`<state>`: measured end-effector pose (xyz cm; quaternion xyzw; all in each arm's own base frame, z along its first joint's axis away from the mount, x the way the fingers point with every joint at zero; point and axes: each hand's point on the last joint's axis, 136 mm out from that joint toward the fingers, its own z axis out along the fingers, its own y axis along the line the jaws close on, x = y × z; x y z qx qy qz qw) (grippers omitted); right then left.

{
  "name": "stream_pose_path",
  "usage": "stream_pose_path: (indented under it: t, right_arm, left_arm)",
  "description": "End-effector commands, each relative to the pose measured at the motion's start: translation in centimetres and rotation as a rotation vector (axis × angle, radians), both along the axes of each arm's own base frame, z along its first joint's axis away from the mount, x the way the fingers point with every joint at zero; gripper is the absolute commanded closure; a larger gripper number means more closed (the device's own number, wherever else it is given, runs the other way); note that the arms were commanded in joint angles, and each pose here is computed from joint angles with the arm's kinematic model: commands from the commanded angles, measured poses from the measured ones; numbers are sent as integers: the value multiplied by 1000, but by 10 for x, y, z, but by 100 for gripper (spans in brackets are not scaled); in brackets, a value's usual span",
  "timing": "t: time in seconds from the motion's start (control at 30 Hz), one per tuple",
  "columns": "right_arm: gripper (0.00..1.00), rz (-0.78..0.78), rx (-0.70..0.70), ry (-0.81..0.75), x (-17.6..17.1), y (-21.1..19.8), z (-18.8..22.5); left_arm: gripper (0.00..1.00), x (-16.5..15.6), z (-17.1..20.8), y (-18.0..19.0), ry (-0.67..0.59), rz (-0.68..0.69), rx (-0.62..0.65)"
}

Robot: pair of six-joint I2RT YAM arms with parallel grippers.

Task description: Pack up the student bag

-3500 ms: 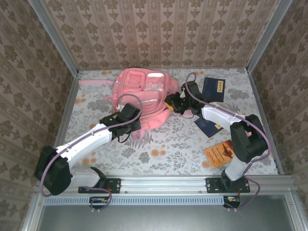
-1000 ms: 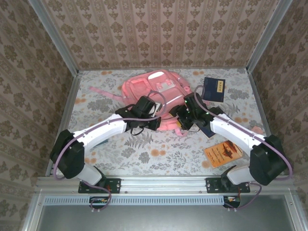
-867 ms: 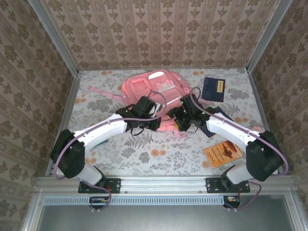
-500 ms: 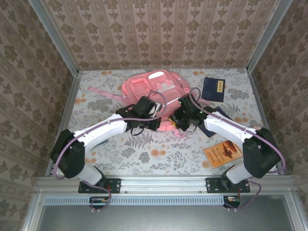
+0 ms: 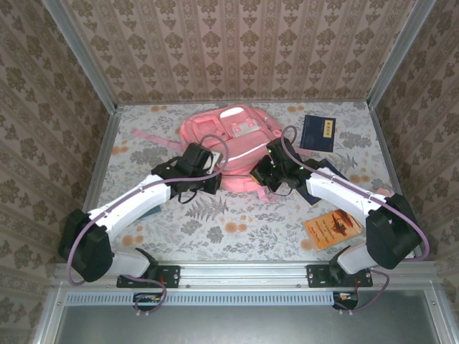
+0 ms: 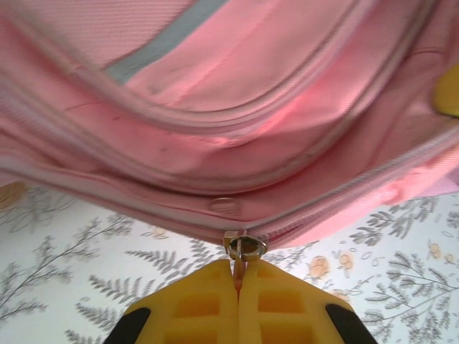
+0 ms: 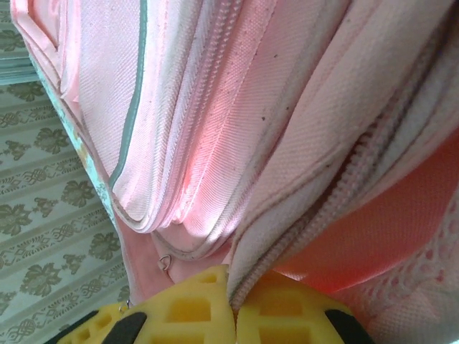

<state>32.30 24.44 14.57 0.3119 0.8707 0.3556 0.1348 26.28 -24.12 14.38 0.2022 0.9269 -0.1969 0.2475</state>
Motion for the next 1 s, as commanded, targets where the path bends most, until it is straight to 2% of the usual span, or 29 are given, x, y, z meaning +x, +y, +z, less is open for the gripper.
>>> stream_pose_path:
  t: [0.0,0.13,0.33,0.57,0.6,0.67,0.73,0.8,0.9,0.97]
  right_arm:
    - [96,-22,-73,-35,5,-17,-6]
    - [98,45,-89,-23,8,-8,-6]
    - [98,83,-87,-28,11,4,-7]
    - [98,152,-9,-21,27,49,-15]
    - [97,156,7,-19,30,56,-16]
    - [95,162,31,-20,37,68,-18]
    - [89,177,45,-15,40,77,-18]
    - [72,201,32,-14,42,82,-16]
    - [49,192,-90,-15,40,62,-15]
    - [40,174,-187,-50,38,40,-10]
  left_arm:
    - [100,6,-13,43,14,106,91]
    - [100,26,-24,69,33,233,105]
    - [100,60,-40,96,24,351,159]
    - [100,96,-43,117,48,468,65]
    - [99,99,-44,118,54,473,56]
    - [90,102,-41,122,61,488,46]
    - [78,103,-38,131,73,524,54]
    - [61,102,-34,147,83,593,82]
    - [47,95,-23,165,91,672,87]
    - [39,91,-12,174,76,711,74]
